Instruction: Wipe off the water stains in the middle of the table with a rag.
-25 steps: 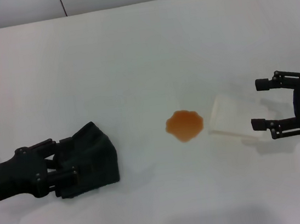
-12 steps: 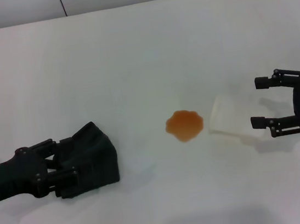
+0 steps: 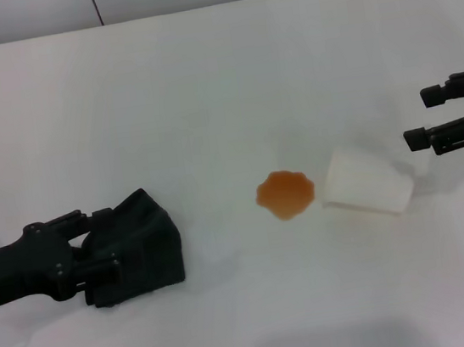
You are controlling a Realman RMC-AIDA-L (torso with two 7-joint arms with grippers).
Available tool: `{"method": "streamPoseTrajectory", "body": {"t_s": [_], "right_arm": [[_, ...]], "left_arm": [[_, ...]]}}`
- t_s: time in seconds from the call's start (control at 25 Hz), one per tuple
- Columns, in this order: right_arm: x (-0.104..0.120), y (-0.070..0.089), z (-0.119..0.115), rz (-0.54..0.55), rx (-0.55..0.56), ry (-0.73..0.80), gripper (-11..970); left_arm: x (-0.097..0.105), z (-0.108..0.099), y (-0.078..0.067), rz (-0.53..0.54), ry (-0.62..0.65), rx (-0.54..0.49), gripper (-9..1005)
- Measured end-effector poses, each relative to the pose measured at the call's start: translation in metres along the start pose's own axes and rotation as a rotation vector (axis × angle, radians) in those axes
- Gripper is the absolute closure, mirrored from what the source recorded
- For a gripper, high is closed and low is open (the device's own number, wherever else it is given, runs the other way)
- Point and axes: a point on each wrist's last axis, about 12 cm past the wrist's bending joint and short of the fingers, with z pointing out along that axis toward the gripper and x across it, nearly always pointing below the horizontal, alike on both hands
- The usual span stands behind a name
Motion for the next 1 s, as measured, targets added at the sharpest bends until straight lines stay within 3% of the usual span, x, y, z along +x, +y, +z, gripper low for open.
{"method": "streamPoseTrajectory", "body": {"t_s": [0.36,1.0], "right_arm": [[-0.048,0.018,0.017,-0.129,-0.113,0.209,89],[-0.053,0.019,0.058,-0.122,-0.047,0.338,89]], "left_arm": [[-0.002,-0.001,0.002,0.003,0.0,-0.007,162],[-0.005,0.005,0.002,0.009,-0.003,0.007,167]]}}
